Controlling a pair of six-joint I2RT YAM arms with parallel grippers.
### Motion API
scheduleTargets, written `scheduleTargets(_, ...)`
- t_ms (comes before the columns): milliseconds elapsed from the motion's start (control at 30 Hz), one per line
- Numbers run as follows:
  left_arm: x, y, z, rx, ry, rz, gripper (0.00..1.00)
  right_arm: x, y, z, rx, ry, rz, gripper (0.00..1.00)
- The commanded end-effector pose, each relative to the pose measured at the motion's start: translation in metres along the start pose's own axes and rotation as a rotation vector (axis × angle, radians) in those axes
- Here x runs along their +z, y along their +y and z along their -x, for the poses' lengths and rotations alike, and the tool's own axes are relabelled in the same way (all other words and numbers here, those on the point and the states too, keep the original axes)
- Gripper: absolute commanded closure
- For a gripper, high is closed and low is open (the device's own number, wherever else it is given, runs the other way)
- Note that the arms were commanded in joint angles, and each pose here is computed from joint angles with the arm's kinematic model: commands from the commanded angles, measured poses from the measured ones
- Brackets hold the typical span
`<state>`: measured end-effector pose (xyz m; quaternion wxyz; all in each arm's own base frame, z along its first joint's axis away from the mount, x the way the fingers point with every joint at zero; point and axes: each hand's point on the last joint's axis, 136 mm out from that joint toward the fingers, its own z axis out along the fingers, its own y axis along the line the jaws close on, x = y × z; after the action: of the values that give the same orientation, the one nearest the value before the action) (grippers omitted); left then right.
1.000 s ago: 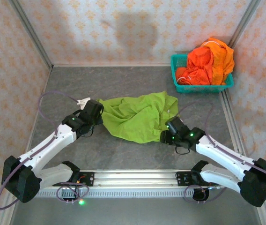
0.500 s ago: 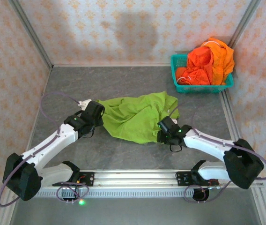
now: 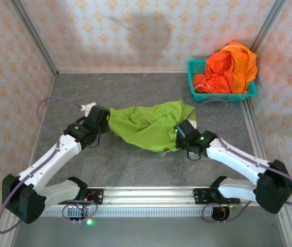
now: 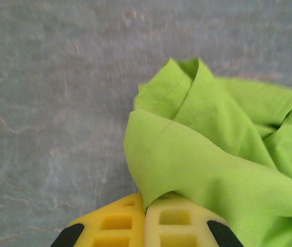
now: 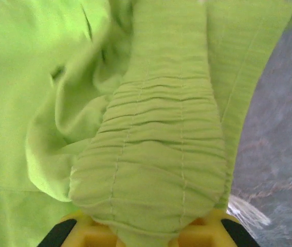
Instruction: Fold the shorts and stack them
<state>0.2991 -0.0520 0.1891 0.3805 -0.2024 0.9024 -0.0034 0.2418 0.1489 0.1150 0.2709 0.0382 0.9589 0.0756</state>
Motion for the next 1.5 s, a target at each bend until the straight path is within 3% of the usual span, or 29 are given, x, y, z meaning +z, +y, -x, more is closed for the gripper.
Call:
scheduleTargets(0,-0.039,0.017,0.063,-0.039,-0.154,0.019,1.00,-0.044,-0.005,0.045,-0.050,-0.134,-0.037,0.96)
scheduleTargets(233,-0.116,0.018,0.167,-0.021,-0.377,0.024,1.00,-0.138,0.024,0.135,-0.112,-0.371,0.059,1.00)
scheduleTargets(467,-0.198,0.008,0.251,-0.036,-0.585,-0.009,1.00,-0.247,0.077,0.192,-0.127,-0.591,0.384,1.00)
scheduleTargets(667,-0.281,0.021,0.301,-0.094,-0.790,-0.005,1.00,-0.321,0.119,0.204,-0.129,-0.664,0.700,1.00)
scheduleTargets(867,-0.358,0.045,0.331,-0.175,-1.001,0.015,1.00,-0.378,0.156,0.198,-0.160,-0.711,0.970,1.00)
scheduleTargets(1033,-0.389,0.047,0.349,-0.190,-1.107,0.009,1.00,-0.403,0.167,0.194,-0.160,-0.759,1.052,1.00)
scheduleTargets(1200,-0.354,0.028,0.360,-0.145,-1.058,0.049,1.00,-0.358,0.152,0.199,-0.055,-0.739,0.880,1.00)
scheduleTargets(1467,-0.176,-0.033,0.362,0.022,-0.814,0.142,1.00,-0.228,0.093,0.193,0.057,-0.634,0.297,1.00)
